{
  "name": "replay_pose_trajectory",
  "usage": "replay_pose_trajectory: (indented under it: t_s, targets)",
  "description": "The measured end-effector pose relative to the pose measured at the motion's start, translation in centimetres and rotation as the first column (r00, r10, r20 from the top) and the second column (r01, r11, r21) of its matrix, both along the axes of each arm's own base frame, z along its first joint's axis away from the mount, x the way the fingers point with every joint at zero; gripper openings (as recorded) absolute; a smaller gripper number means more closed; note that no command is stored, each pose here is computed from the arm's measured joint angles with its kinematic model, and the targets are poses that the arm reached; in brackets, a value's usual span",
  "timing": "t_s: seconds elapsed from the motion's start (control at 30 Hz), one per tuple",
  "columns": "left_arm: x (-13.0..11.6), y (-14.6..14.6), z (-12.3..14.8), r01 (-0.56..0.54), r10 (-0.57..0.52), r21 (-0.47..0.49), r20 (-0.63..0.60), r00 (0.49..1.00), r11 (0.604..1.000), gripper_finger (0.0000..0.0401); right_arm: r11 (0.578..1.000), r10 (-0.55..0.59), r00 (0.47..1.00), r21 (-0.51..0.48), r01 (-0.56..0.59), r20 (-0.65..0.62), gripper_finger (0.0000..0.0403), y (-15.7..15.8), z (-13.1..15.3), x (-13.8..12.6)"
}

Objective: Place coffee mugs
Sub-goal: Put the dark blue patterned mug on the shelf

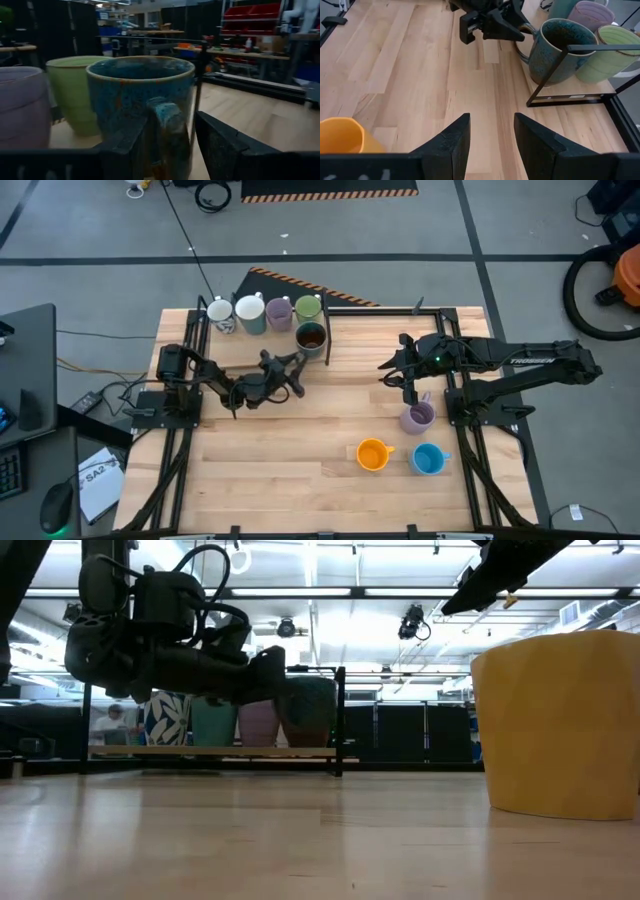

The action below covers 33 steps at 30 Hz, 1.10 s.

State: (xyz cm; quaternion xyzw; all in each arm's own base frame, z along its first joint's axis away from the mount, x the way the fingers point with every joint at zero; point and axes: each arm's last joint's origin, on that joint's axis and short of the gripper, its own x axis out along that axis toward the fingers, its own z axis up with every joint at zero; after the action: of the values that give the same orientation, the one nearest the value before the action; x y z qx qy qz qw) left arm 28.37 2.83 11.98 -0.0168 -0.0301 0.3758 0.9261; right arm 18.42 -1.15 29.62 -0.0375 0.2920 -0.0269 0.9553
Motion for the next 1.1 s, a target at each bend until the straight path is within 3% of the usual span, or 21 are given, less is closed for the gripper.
replay_pose_trajectory:
  t_s: [0.8,1.1]
  targets:
    - [0.2,0.6,0.3,0.13,-0.129,-0.004,0.044,0.991,0.992,0.016,1.0,0.001,1.0,-0.002,-0.001,0.001,0.0158,0.0,0.0,0.0]
    - [0.1,1.1,0.4,0.116,-0.116,-0.001,0.055,0.992,0.993,0.016,1.0,0.0,1.0,-0.001,0.0,0.0,0.0158,0.0,0.0,0.0]
